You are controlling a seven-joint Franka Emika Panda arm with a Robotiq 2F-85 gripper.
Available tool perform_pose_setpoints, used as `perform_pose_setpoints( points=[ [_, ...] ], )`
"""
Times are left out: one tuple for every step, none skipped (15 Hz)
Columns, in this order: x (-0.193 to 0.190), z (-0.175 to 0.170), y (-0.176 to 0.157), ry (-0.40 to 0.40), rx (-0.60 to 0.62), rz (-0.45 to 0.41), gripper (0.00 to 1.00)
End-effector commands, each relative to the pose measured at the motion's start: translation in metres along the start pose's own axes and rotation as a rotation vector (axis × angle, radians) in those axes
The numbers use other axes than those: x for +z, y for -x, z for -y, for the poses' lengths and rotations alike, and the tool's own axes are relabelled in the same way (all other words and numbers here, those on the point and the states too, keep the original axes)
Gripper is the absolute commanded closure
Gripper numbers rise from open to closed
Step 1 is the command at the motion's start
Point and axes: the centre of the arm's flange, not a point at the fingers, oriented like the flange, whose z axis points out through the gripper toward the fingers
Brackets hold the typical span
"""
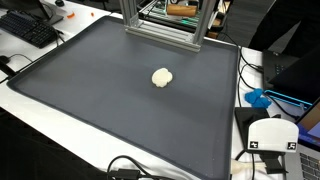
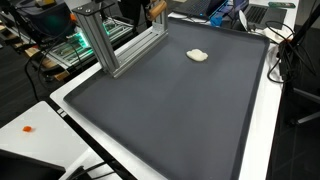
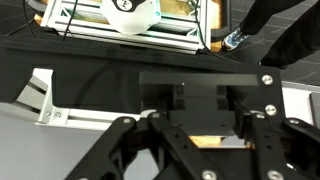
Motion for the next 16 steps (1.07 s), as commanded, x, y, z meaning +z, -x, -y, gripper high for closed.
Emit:
perform_pose_setpoints(
  points=[
    [0.015,0.002,0.021,-0.042,0.019,0.007,0.65],
    [0.018,0.002,0.022,-0.047,0.017,0.011,0.65],
    [0.021,0.002,0.023,-0.050,0.017,0.012,0.65],
    [0.024,0.002,0.024,-0.054,0.018,0.015,0.65],
    [0.026,0.002,0.024,-0.056,0.016,0.017,0.65],
    [0.030,0.003,0.024,-0.057,0.012,0.022,0.65],
    [0.033,0.003,0.024,-0.055,0.011,0.030,0.65],
    [0.034,0.003,0.023,-0.056,0.012,0.031,0.65],
    [0.034,0.004,0.023,-0.052,0.016,0.029,0.65],
    [0.035,0.004,0.023,-0.048,0.018,0.028,0.65],
    [0.035,0.004,0.022,-0.048,0.021,0.026,0.65],
    [0.037,0.005,0.022,-0.048,0.019,0.028,0.65],
    [0.039,0.006,0.021,-0.044,0.018,0.032,0.65],
    [0.040,0.007,0.021,-0.040,0.021,0.032,0.65],
    [0.042,0.009,0.020,-0.035,0.022,0.036,0.65],
    [0.044,0.010,0.019,-0.030,0.021,0.040,0.65]
  ],
)
